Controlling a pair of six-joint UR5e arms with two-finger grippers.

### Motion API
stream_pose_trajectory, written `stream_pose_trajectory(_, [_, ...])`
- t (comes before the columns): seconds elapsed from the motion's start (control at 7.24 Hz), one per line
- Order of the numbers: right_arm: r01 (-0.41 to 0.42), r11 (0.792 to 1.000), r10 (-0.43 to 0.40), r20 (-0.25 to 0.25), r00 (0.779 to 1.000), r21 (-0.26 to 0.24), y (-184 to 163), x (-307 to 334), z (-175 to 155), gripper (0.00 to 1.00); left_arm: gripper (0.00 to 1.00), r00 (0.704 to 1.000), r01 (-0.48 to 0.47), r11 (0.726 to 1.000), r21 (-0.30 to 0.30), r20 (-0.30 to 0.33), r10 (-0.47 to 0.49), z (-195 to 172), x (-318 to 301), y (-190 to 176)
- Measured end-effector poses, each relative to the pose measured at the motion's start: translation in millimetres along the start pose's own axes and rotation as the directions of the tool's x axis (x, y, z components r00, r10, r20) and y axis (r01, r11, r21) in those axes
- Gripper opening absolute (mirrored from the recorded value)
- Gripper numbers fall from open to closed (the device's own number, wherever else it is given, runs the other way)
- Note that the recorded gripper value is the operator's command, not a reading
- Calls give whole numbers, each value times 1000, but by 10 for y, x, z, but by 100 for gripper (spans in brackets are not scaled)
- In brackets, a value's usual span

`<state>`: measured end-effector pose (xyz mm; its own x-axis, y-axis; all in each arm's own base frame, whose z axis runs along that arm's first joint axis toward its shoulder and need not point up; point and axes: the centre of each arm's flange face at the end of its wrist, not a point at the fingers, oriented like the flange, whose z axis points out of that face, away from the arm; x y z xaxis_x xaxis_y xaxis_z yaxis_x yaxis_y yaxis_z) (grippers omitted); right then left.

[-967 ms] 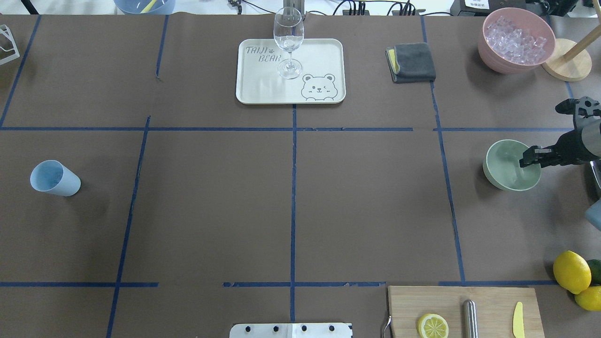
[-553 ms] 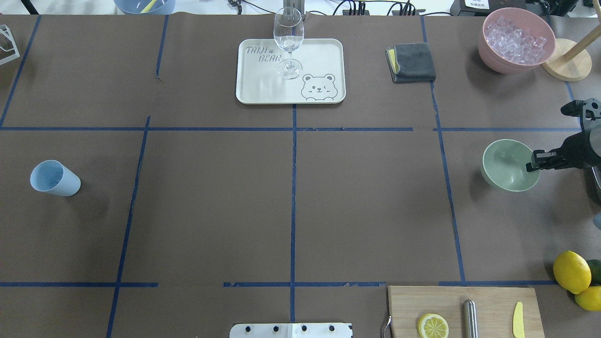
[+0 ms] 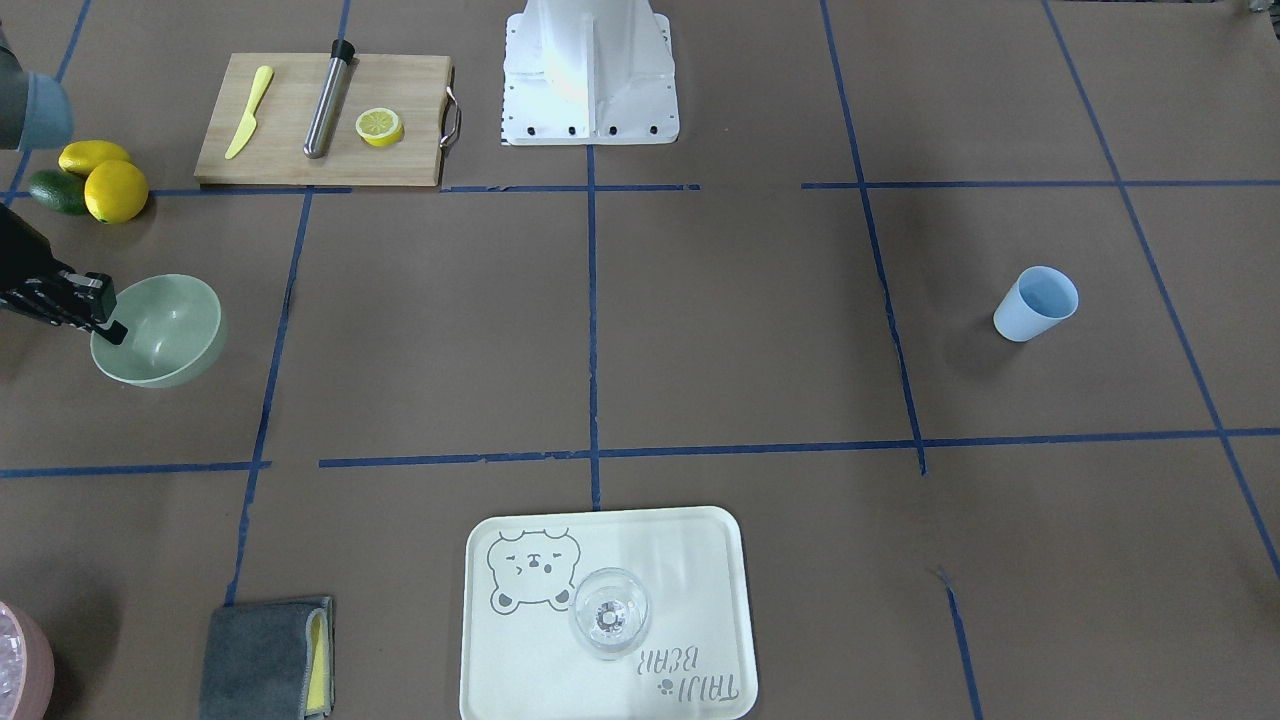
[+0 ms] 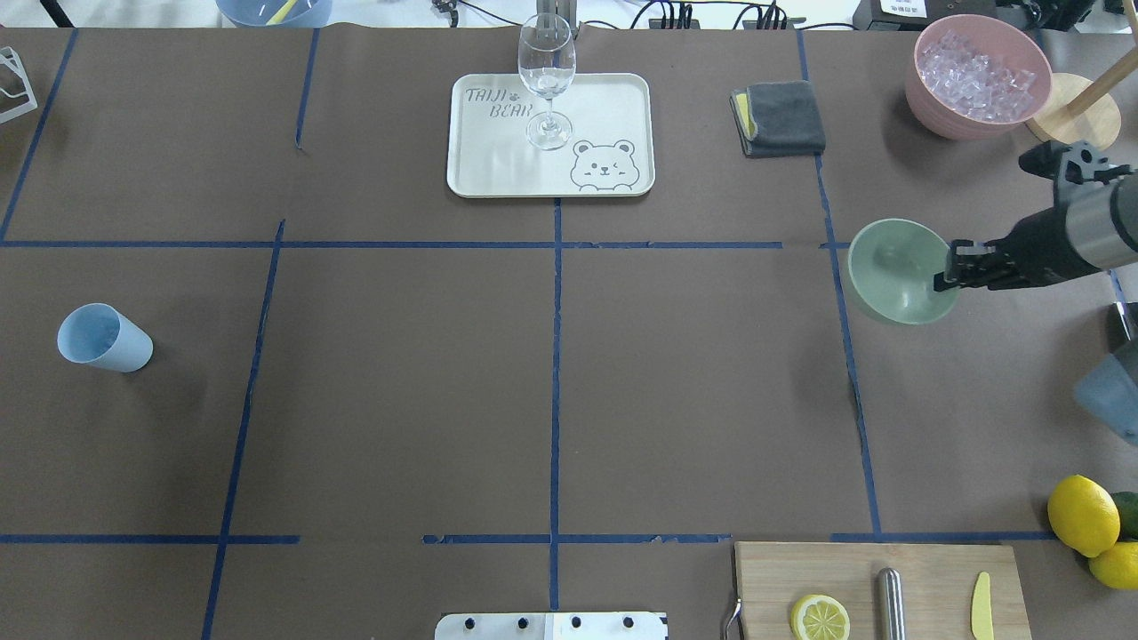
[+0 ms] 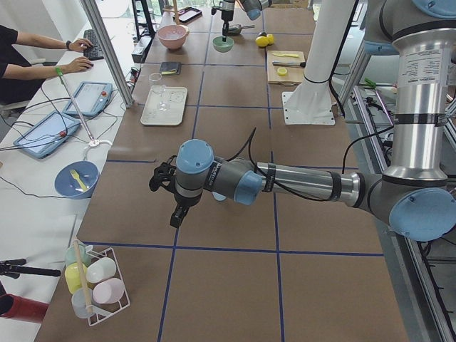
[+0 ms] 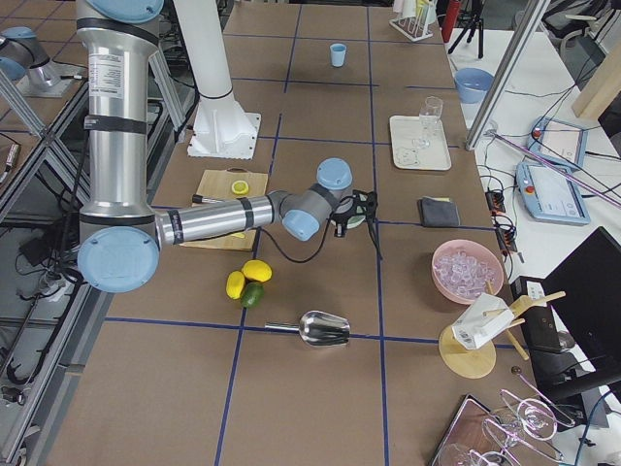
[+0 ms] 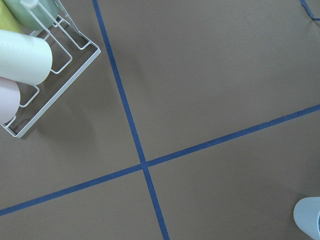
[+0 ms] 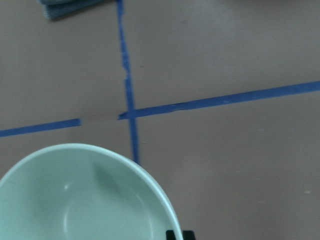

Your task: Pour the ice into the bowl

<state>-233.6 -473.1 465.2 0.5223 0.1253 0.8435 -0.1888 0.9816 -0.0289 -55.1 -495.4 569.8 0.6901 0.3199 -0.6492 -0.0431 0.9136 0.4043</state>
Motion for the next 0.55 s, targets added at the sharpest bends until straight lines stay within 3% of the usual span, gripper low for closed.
stream_pose_trajectory(0.28, [9,999,-9,5,1000,-39,103,-1212,227,0,100,1000,-16,1000,10,-5,16,7,35,-20])
stream_pose_trajectory(0.55, [9,999,-10,-21,1000,-53,586,-2575,529,0,100,999,-43,999,5,-16,43,82,136,-76])
